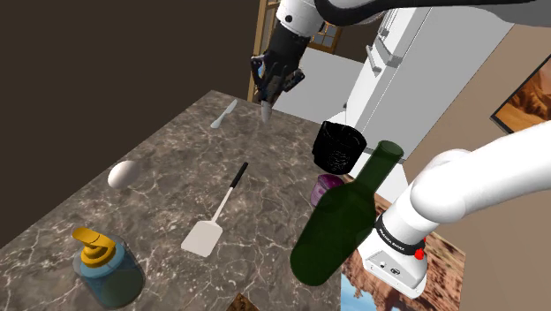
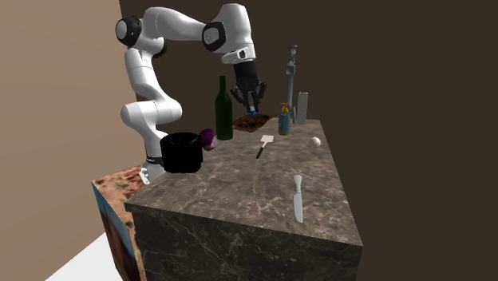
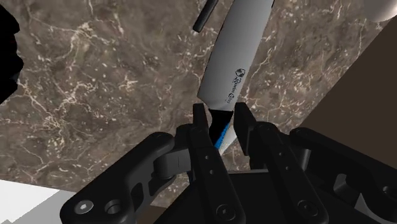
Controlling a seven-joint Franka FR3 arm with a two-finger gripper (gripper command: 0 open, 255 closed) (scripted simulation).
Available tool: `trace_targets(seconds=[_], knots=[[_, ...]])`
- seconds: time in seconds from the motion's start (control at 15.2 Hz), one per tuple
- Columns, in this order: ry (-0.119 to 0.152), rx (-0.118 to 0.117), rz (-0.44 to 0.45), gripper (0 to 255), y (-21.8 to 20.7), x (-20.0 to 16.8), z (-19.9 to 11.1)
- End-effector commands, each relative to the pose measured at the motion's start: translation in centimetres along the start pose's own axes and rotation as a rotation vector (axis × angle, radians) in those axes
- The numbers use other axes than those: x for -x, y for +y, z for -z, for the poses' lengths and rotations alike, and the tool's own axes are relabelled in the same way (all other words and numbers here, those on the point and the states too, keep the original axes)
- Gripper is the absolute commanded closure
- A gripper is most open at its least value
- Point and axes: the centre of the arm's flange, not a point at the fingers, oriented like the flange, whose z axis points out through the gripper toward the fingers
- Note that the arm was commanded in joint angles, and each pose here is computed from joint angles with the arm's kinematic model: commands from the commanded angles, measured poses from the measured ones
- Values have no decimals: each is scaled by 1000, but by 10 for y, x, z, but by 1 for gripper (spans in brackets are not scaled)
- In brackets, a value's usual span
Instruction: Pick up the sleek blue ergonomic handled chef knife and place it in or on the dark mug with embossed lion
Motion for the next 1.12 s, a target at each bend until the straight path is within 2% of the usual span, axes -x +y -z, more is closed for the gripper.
trace_targets(seconds=[0.0,1.06], knots=[[-1,-2,1,255,28,-1,3],[-1,-2,1,255,235,1,45]])
